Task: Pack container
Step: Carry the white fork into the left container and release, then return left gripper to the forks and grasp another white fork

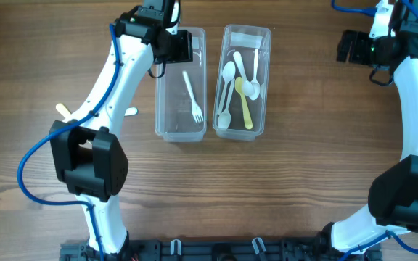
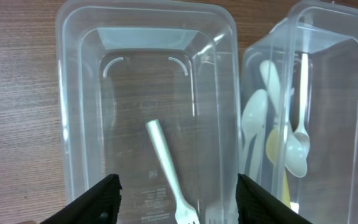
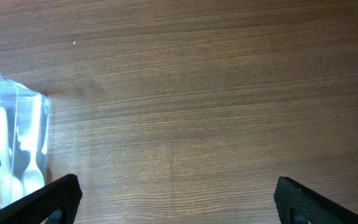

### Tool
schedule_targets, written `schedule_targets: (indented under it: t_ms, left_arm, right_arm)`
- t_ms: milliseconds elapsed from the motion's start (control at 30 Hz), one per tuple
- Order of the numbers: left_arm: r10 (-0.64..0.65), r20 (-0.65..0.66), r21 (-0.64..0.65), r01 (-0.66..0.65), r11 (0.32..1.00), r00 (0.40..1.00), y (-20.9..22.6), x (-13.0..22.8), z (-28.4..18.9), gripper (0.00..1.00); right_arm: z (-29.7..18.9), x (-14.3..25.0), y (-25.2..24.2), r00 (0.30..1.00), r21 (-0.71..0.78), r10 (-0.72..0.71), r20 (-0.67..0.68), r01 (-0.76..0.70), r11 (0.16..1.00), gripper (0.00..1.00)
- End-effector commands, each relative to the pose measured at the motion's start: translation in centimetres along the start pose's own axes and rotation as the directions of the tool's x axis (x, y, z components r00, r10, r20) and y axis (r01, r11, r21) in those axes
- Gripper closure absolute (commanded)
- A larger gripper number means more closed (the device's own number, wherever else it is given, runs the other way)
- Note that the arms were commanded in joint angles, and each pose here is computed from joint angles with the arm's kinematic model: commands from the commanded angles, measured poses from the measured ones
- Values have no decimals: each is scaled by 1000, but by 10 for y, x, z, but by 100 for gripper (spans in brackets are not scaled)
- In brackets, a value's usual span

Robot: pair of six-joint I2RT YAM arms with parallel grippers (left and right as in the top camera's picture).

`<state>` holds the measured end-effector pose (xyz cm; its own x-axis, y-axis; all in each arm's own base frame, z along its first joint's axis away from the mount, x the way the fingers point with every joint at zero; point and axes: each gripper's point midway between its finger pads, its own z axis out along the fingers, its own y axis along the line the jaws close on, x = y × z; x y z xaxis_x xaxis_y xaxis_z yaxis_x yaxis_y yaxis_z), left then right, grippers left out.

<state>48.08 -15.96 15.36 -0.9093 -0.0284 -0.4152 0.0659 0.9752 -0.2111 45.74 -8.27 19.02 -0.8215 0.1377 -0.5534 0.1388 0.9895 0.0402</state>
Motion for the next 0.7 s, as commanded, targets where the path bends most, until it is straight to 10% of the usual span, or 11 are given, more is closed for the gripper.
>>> schedule_targets:
  t_ms: [0, 500, 667]
  left_arm:
    - [-46, 37, -99, 50, 994, 998, 34, -11, -4, 36]
    - [-254, -15, -334, 235, 913, 967, 223, 14, -66, 14]
    - [-143, -71, -349, 109, 931, 987, 253, 20, -73, 14]
  right_arm:
    - [-12, -9, 0, 999, 11, -23, 37, 23, 1000, 0]
    - [-12, -10, 0, 999, 11, -23, 38, 22, 1000, 0]
    - [-12, -9, 0, 999, 11, -23, 37, 23, 1000, 0]
